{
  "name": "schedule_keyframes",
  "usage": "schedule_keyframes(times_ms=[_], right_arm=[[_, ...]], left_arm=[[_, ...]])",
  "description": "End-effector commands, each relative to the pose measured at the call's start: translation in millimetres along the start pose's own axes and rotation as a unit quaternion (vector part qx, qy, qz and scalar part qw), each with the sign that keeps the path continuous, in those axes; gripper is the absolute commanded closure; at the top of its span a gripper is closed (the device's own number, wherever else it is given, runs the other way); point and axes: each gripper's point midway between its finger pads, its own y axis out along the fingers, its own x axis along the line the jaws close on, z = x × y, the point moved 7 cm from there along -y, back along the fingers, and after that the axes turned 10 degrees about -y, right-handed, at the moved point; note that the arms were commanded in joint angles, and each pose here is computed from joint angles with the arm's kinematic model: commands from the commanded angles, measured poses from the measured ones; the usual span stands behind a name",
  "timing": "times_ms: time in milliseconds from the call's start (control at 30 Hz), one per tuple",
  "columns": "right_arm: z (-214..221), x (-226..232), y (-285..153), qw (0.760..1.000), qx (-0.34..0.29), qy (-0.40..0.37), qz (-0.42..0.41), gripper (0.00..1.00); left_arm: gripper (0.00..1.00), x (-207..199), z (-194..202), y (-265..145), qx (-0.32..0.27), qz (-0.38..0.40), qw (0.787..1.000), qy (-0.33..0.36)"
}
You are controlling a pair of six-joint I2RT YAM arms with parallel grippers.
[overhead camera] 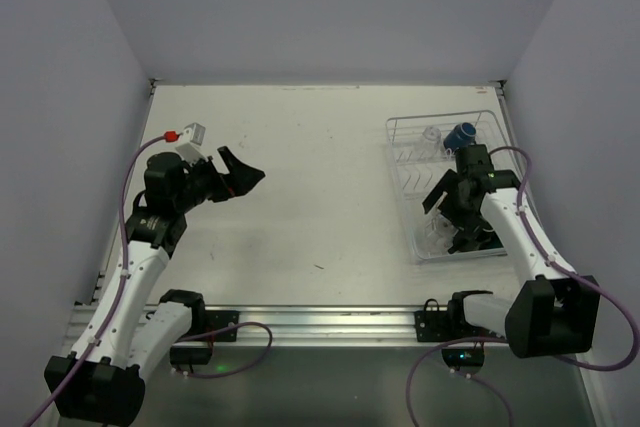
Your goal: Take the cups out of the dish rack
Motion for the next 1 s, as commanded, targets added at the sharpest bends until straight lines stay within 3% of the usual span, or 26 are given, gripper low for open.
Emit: schedule_keyframes(times_ms=[0, 100, 233, 333, 367, 400, 700, 967], right_arm=[[-6, 4, 2, 1.000, -0.014, 0.013, -0.013, 0.10], [-6, 5, 2, 1.000, -0.013, 0.012, -0.017, 0.16], [-3, 7, 6, 0.999, -0.012, 0.008, -0.030, 0.38], [-1, 7, 8, 0.999, -0.012, 0.005, -0.036, 0.68], [0, 6, 8, 0.999, -0.011, 0.005, -0.036, 0.90], [0, 6, 8, 0.999, -0.013, 0.003, -0.035, 0.99], [-11, 5, -15, 0.998, -0.046, -0.006, -0.038, 1.00], [-28, 10, -76, 0.990, -0.111, -0.010, -0.089, 1.00]], left_arm=[[0.00, -4, -1, 1, 0.004, 0.019, 1.000, 0.008], [0.00, -3, -1, 1, 0.004, 0.019, 1.000, 0.009], [0.00, -3, 0, 2, 0.006, 0.019, 1.000, 0.007], [0.00, -2, 0, 3, 0.009, 0.018, 1.000, 0.004], [0.00, -2, 1, 3, 0.010, 0.017, 1.000, 0.003], [0.00, -1, 1, 4, 0.012, 0.016, 1.000, 0.001], [0.00, 7, 5, 12, 0.023, -0.001, 1.000, -0.014], [0.01, 6, 5, 23, 0.040, 0.020, 0.999, -0.015]])
